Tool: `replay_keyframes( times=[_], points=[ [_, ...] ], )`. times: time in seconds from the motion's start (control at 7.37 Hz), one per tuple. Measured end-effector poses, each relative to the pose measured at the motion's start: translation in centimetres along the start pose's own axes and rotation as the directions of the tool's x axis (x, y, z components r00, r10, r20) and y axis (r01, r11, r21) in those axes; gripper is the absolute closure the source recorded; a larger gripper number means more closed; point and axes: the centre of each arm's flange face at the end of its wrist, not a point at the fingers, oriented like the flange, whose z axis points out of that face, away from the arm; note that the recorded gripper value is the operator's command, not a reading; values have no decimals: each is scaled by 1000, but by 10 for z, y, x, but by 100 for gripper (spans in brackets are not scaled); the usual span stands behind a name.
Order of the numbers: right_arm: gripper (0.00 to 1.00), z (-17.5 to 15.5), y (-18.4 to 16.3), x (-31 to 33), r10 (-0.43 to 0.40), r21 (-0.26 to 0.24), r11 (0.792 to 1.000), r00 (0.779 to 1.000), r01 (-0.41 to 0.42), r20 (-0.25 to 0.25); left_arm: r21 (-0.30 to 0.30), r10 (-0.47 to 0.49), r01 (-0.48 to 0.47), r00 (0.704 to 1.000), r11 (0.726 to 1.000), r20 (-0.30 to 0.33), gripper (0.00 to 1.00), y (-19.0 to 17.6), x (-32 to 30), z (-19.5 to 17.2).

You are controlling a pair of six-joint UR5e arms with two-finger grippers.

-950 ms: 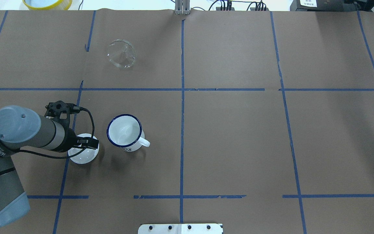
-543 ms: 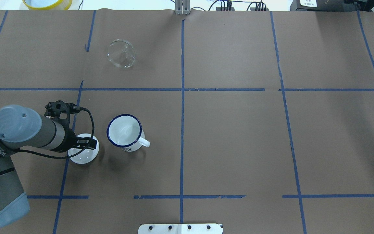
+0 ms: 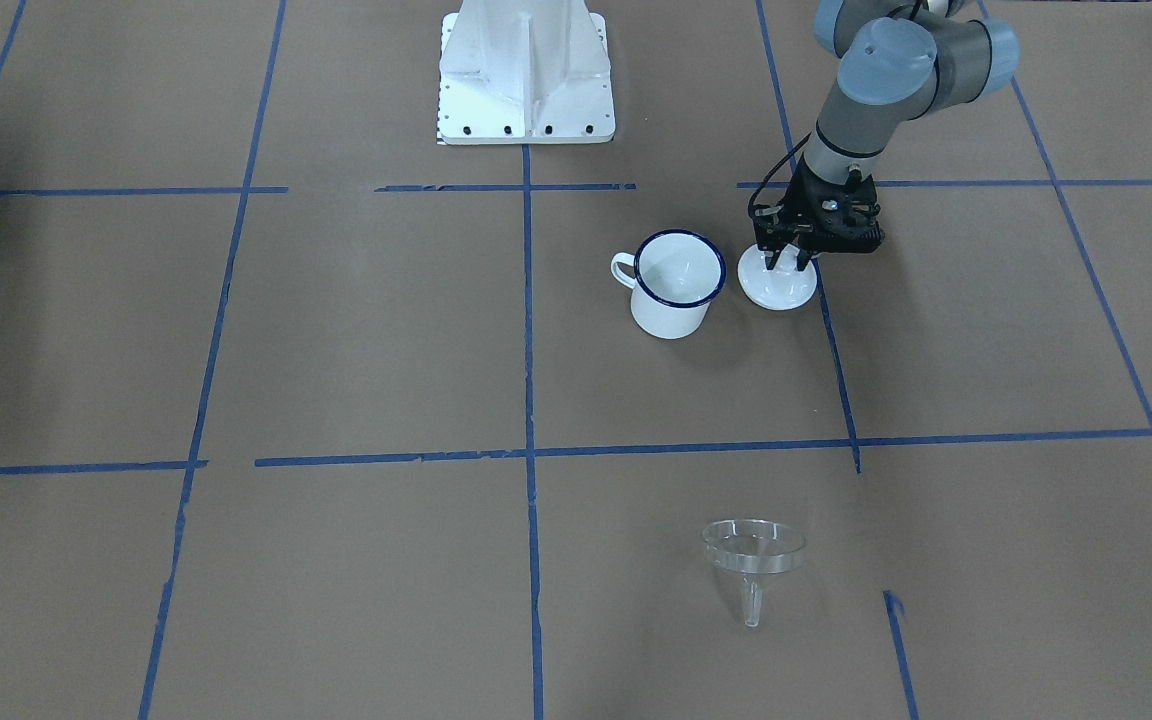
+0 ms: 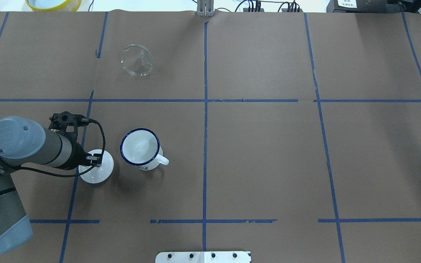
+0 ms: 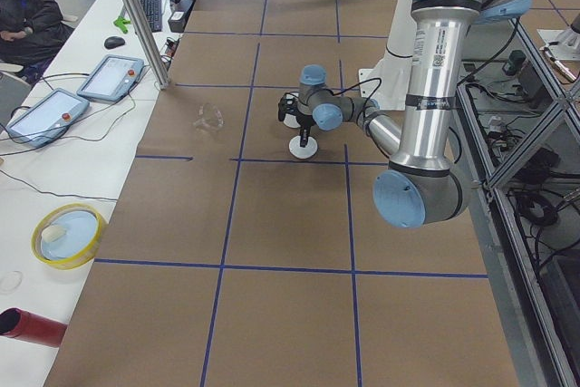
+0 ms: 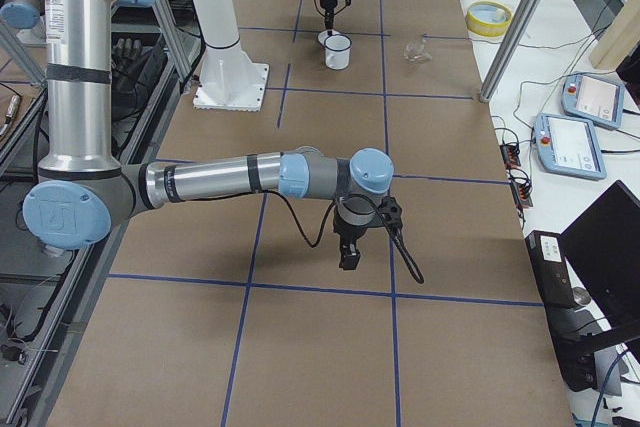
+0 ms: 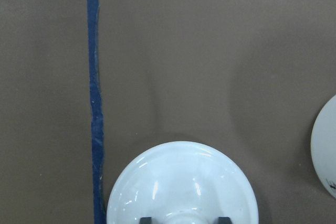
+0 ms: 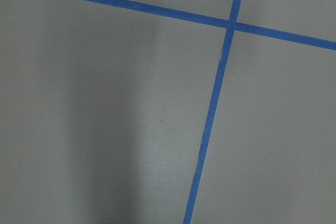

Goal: Remove funnel from cup
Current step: 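Grasp the white lid by its knob with the left gripper and lift, then carry the lid over the mug and lower it onto the rim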

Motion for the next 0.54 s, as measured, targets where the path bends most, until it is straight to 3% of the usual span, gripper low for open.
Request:
replay_keyframes(
  times=[0.27,0.54],
  points=[
    [0,0,0,0,0,0,1000,1000,0,0,12,-7,7,1000,1000,3,100,-3,2,-26],
    [0,0,0,0,0,0,1000,1000,0,0,32,-30,30,999,999,12,100,-8,11,-80]
  ],
)
